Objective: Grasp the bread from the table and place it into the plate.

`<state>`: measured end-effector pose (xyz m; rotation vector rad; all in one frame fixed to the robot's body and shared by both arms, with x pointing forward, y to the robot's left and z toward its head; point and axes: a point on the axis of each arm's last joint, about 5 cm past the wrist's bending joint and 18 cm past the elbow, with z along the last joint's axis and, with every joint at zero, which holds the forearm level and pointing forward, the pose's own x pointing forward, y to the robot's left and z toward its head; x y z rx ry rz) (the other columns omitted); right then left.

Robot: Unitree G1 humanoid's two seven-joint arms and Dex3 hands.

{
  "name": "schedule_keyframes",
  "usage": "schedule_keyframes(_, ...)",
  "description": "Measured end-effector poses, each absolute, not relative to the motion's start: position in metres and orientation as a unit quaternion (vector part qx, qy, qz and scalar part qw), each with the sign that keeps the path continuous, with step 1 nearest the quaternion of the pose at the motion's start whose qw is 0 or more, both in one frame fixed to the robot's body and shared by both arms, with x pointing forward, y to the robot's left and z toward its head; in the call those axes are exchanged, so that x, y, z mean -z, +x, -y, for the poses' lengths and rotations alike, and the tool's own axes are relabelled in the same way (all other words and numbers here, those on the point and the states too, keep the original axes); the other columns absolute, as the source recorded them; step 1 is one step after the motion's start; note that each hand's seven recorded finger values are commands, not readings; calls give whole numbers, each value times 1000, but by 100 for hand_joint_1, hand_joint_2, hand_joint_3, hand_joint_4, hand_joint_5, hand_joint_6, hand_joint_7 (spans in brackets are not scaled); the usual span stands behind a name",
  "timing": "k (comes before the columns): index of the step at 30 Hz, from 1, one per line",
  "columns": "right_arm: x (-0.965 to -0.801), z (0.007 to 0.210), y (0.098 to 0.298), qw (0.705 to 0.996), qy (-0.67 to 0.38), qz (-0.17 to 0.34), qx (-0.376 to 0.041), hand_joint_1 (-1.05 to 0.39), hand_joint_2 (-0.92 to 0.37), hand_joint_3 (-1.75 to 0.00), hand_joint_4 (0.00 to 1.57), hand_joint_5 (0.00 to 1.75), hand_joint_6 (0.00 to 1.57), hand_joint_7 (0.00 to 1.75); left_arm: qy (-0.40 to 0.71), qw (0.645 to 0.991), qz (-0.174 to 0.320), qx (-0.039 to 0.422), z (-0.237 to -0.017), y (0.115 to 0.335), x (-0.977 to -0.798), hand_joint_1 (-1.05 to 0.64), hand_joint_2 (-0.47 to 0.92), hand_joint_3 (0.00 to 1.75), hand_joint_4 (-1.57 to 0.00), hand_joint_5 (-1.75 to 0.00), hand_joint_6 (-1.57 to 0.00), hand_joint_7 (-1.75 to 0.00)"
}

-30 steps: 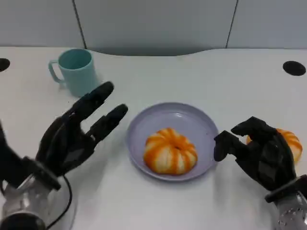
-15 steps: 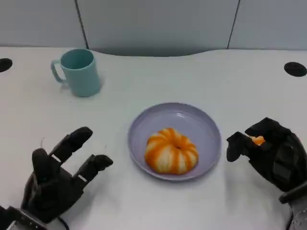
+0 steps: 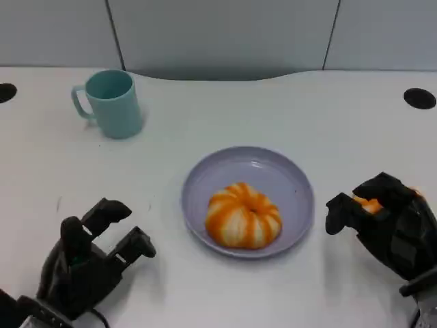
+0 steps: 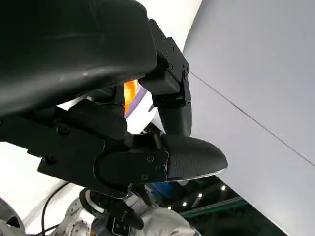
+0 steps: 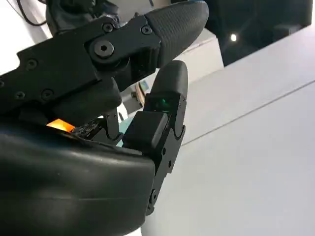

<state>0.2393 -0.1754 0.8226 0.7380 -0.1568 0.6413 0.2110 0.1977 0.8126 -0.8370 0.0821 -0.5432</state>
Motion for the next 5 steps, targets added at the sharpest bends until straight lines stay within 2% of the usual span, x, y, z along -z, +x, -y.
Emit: schedule_keyframes(5, -821, 176, 238, 879, 356, 77, -307, -52, -88, 0, 83, 134, 100, 57, -396, 880, -48, 259, -197, 212, -810, -97, 92, 46, -54, -175, -57, -135)
